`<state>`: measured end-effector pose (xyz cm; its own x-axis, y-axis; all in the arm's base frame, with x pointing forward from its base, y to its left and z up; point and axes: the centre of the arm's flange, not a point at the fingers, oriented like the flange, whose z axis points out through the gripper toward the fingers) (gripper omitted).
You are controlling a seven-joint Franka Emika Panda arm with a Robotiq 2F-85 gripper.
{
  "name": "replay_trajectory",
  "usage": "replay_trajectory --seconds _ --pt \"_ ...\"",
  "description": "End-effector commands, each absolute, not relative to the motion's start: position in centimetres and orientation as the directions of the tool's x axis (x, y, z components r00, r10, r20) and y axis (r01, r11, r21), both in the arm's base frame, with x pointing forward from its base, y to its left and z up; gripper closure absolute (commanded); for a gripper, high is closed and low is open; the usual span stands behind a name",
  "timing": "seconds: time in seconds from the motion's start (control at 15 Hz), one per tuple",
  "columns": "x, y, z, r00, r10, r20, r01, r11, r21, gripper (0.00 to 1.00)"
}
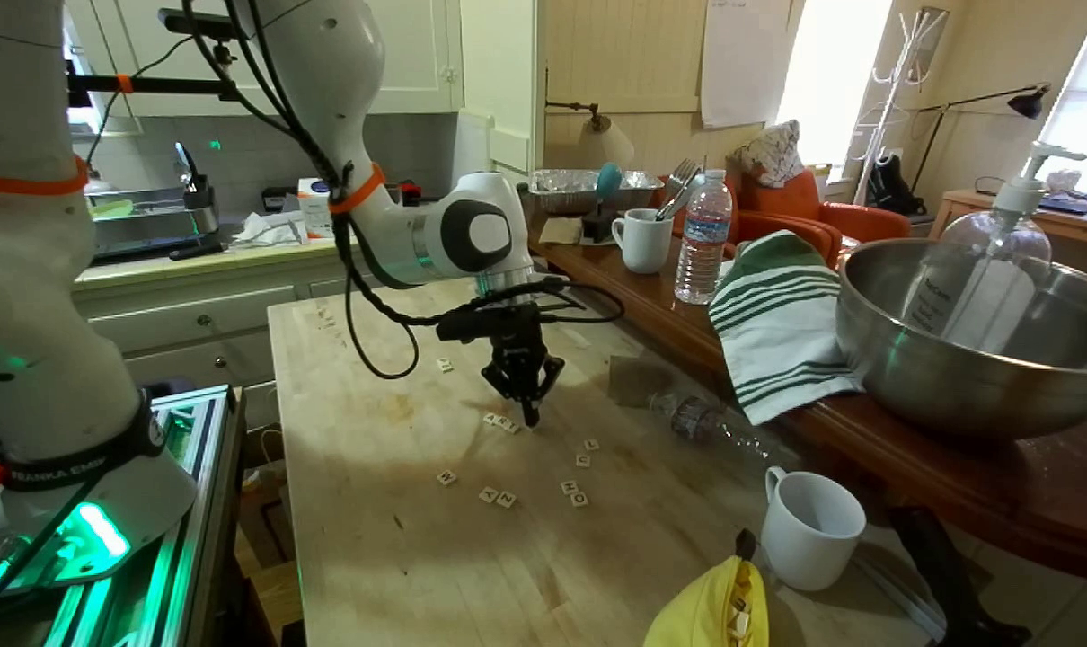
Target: Move the tile letter s from the left word to the right word
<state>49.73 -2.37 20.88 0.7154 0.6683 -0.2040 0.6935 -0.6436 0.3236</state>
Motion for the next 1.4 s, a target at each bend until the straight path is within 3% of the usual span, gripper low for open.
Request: replay_trajectory --seconds 0.0,1.33 --pt "47.4 -2.6 18.4 0.697 0.681 -0.224 0.714 -0.631 0.305 1.0" --pt "46.3 -2.7 18.1 0.661 0.707 -0.252 0.747 -0.591 0.304 1.0"
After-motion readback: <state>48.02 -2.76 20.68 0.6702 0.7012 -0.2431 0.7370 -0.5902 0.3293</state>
